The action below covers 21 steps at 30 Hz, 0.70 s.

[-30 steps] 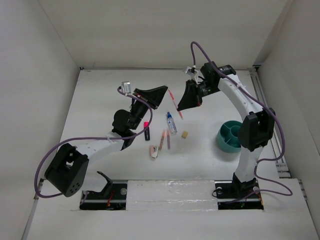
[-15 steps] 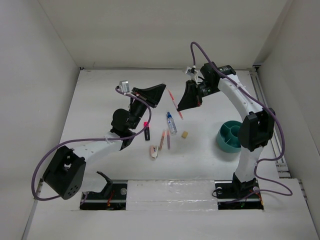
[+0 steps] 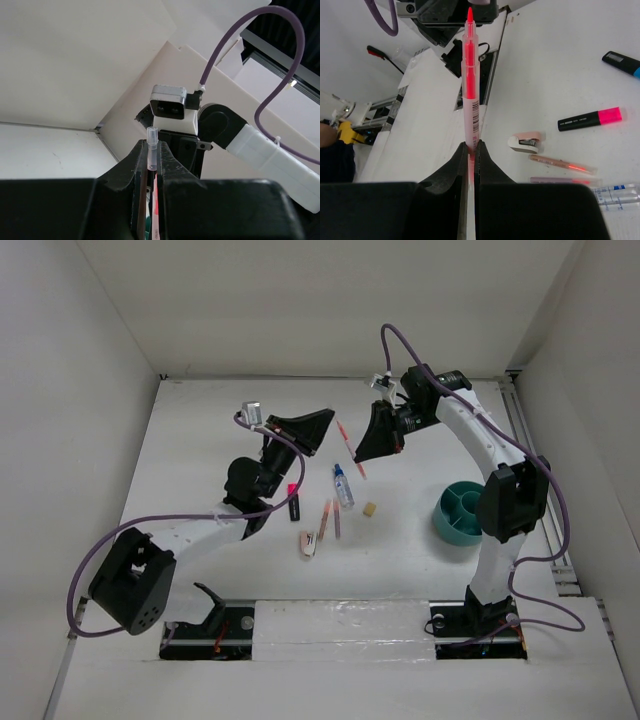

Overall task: Sort the stationery into containers
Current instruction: Cap the pen

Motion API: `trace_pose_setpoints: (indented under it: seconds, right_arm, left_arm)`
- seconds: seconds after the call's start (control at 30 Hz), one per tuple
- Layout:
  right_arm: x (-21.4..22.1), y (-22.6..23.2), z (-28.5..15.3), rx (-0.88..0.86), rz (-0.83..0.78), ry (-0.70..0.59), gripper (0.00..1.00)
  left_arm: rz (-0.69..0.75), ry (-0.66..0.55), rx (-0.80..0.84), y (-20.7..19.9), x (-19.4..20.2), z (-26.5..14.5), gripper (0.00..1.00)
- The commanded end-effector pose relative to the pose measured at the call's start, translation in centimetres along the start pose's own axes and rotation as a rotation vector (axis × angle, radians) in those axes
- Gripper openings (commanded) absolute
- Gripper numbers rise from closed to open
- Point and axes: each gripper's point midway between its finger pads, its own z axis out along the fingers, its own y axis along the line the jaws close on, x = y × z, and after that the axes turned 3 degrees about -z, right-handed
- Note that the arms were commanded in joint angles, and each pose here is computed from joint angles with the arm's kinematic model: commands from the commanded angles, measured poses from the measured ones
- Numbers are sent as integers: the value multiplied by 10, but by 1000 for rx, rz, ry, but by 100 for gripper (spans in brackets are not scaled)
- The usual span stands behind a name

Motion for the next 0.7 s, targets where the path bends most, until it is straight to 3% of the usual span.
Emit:
trace_pose_setpoints:
  seconds: [0.0, 0.67]
  right_arm:
    - [-14, 11, 0, -36, -30, -48, 0]
    - [-9, 6, 0, -25, -20, -33, 0]
  left_arm:
    - [-16, -48, 118, -31, -15, 10, 0]
    - [-18, -79, 126, -40, -27, 13, 0]
